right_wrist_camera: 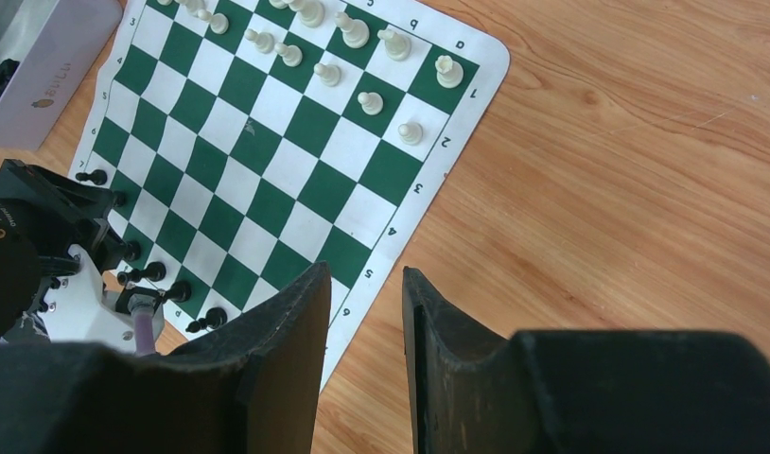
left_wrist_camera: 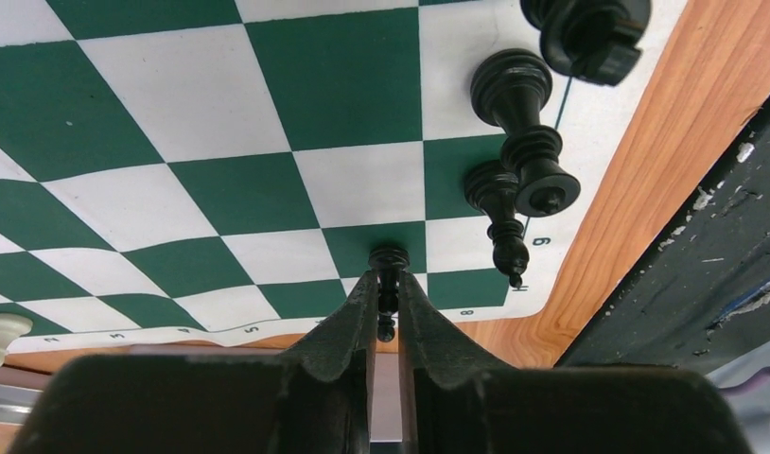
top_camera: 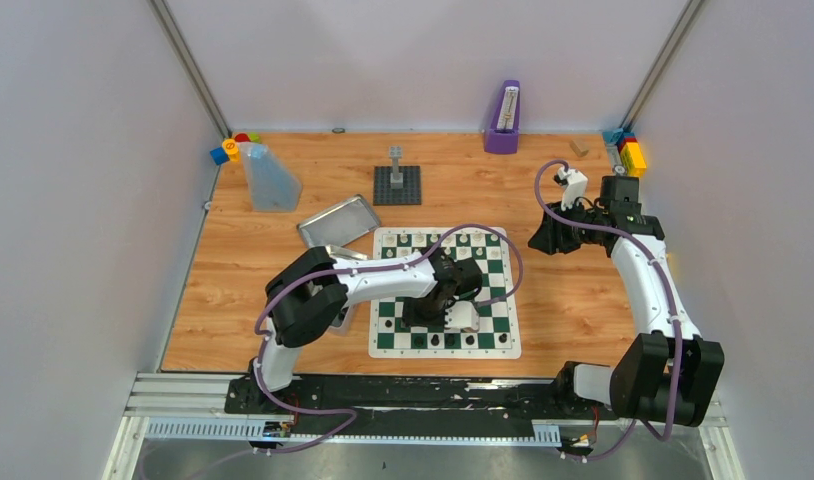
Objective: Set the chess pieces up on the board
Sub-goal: Place the chess piece on the chessboard.
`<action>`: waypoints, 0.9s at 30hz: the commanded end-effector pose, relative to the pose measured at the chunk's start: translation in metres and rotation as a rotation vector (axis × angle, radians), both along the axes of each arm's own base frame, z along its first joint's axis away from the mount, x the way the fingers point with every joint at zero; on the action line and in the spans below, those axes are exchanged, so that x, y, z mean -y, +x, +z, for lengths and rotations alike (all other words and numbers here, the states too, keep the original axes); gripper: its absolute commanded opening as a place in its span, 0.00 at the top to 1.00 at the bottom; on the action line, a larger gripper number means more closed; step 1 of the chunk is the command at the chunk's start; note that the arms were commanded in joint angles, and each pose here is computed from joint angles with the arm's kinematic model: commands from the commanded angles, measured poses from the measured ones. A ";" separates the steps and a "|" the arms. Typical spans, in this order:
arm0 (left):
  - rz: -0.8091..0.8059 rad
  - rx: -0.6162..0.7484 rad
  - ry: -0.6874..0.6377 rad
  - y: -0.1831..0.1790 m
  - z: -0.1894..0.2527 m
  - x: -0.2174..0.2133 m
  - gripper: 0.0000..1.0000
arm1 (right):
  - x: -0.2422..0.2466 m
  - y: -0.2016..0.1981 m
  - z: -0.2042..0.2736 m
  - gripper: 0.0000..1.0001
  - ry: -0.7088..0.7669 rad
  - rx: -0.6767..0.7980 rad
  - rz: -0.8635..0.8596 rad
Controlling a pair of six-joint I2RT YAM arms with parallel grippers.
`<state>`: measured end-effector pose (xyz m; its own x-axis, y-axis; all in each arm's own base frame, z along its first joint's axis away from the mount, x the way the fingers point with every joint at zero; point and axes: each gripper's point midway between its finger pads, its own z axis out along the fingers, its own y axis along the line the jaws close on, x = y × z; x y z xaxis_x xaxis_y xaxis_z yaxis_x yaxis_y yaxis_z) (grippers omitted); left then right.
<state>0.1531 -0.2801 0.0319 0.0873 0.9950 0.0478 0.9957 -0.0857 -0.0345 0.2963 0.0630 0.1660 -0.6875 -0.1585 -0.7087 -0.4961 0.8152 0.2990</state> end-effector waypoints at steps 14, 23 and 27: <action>0.024 0.088 -0.045 0.011 0.016 0.006 0.63 | -0.003 0.002 0.007 0.65 0.014 0.044 0.030; 0.024 0.250 -0.205 0.026 0.077 -0.003 0.51 | -0.003 0.002 0.006 0.65 0.018 0.038 0.030; 0.046 0.298 -0.241 0.032 0.090 -0.029 0.44 | -0.004 0.003 0.006 0.65 0.022 0.034 0.029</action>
